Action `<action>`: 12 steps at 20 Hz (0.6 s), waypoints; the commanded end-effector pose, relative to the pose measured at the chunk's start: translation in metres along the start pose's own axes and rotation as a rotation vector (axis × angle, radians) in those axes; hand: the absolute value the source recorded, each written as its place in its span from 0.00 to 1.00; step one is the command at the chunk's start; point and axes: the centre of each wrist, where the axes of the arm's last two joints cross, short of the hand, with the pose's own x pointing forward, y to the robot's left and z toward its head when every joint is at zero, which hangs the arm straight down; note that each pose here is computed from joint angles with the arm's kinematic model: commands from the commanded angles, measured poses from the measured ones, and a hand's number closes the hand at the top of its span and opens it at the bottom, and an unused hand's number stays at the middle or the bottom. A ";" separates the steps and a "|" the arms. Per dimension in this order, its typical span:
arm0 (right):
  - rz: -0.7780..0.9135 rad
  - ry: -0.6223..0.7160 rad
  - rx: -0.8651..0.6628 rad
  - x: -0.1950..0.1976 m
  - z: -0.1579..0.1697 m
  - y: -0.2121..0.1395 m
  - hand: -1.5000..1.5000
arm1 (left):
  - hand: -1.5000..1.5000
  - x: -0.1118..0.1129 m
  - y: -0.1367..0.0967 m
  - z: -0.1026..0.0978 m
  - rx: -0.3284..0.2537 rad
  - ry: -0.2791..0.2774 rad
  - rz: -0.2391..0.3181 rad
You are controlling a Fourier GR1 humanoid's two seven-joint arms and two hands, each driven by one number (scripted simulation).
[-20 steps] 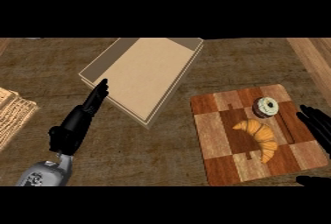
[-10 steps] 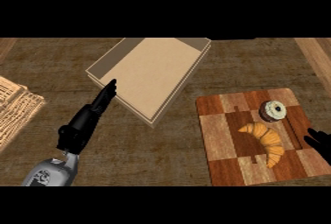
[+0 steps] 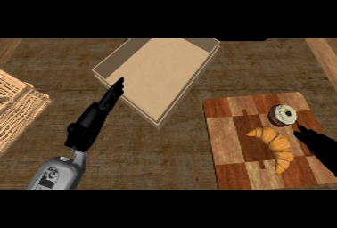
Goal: Pick the croissant from the cutting board and place it in the cardboard box
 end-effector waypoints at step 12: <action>0.016 0.084 0.031 -0.024 -0.048 0.046 0.00 | 0.50 -0.014 0.007 0.010 -0.001 -0.002 0.011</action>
